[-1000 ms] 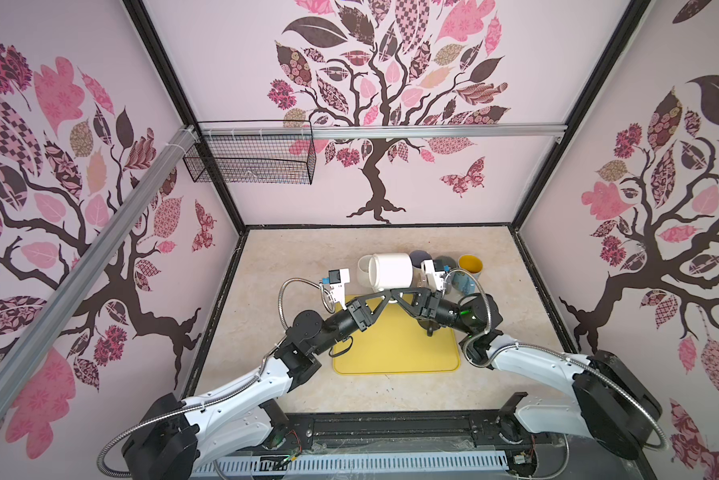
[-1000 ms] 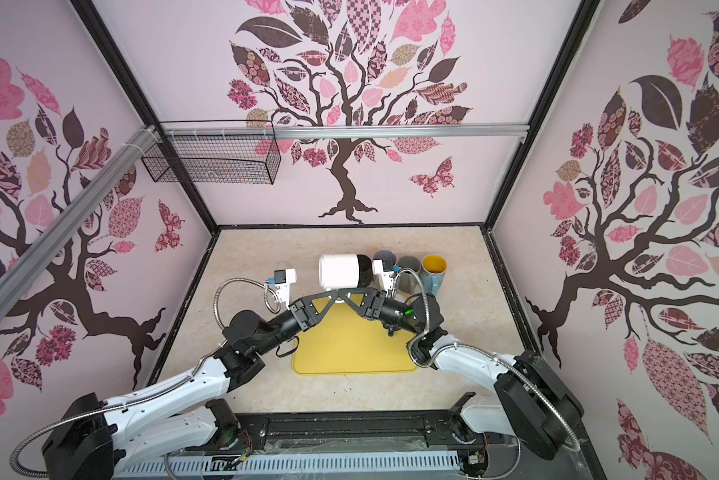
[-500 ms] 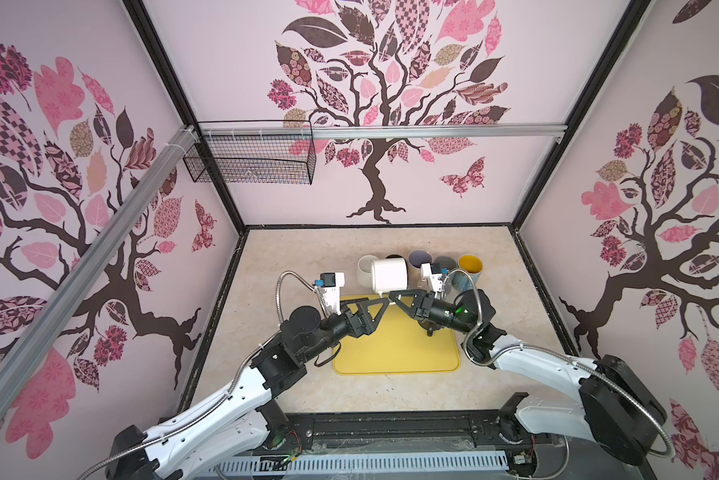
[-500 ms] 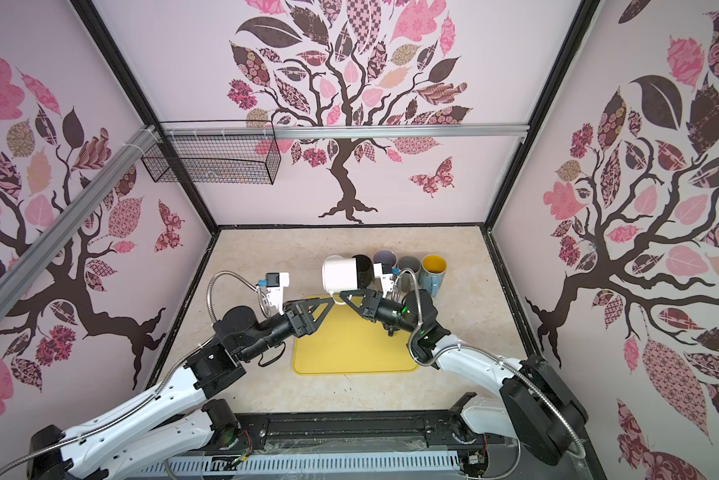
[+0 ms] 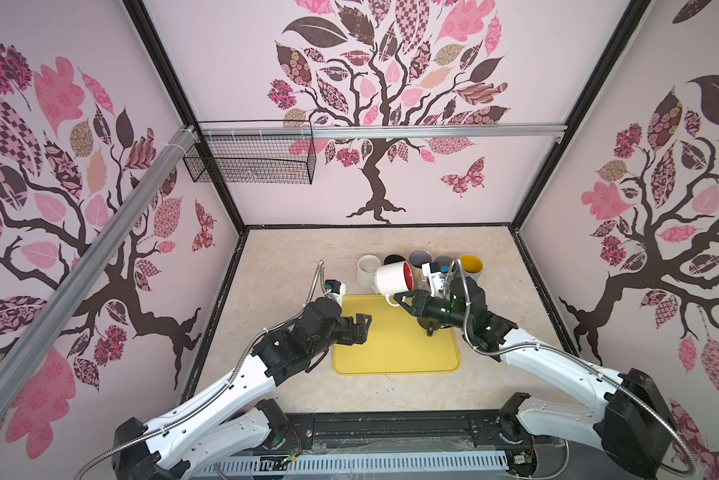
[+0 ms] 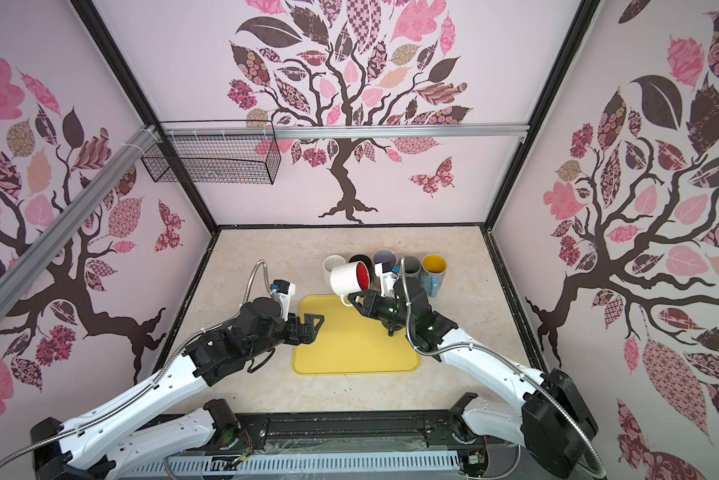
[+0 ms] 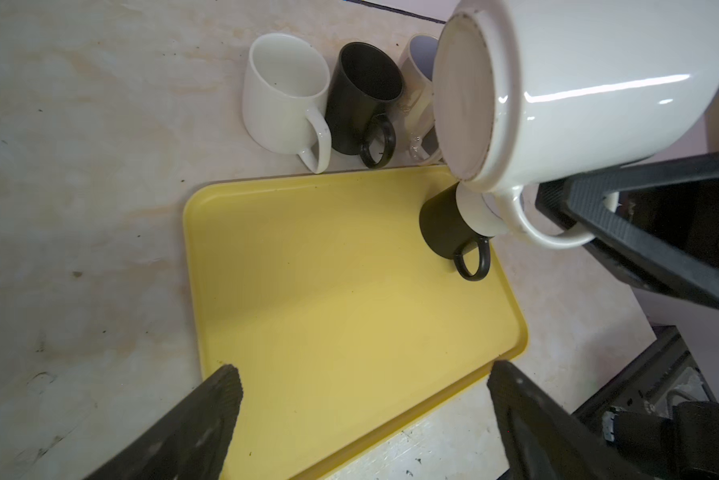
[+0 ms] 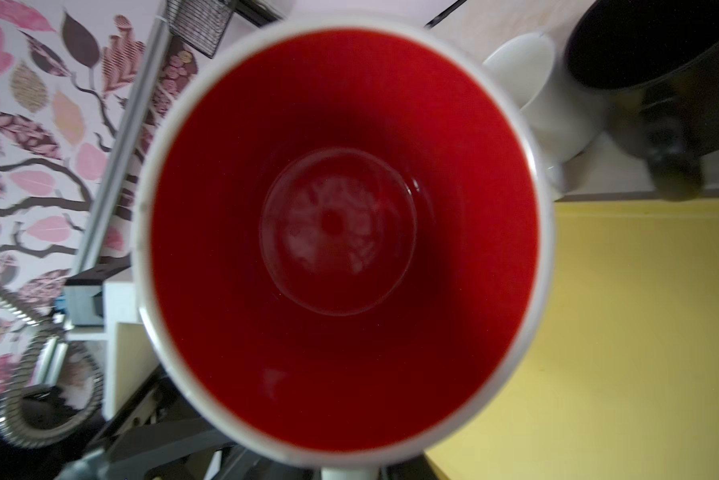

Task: Turn the mug right side up
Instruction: 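Open the left gripper off the mug while the right gripper holds it, then carry the red-lined mug upright beyond the tray with the right gripper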

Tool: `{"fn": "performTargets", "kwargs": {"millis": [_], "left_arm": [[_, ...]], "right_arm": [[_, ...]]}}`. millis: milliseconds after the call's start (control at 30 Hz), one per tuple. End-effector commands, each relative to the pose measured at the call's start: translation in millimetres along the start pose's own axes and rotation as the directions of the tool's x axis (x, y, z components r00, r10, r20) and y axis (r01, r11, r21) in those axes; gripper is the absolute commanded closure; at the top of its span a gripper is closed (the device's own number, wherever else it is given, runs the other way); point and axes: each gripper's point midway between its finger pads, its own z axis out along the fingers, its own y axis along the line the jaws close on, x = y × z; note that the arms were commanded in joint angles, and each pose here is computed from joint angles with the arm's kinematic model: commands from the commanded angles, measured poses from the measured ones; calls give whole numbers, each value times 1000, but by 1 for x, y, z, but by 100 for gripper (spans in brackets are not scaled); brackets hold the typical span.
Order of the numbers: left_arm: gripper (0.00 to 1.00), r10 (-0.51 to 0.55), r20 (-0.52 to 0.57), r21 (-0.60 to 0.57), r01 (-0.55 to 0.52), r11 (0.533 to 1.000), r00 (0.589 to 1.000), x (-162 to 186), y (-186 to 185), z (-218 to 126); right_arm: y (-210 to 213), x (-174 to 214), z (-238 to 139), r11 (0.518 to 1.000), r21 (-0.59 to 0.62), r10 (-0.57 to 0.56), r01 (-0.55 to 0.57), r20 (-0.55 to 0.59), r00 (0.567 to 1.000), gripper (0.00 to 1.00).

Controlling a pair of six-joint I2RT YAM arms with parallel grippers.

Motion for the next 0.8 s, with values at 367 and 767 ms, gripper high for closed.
{"fn": "performTargets", "kwargs": {"millis": [367, 767], "left_arm": [[4, 2, -70, -121, -11, 993, 998, 42, 40, 1], [4, -68, -39, -111, 64, 992, 997, 60, 55, -8]], "right_arm": [[37, -56, 27, 886, 340, -361, 315, 81, 929, 100], [42, -66, 99, 761, 482, -481, 434, -30, 876, 100]]}}
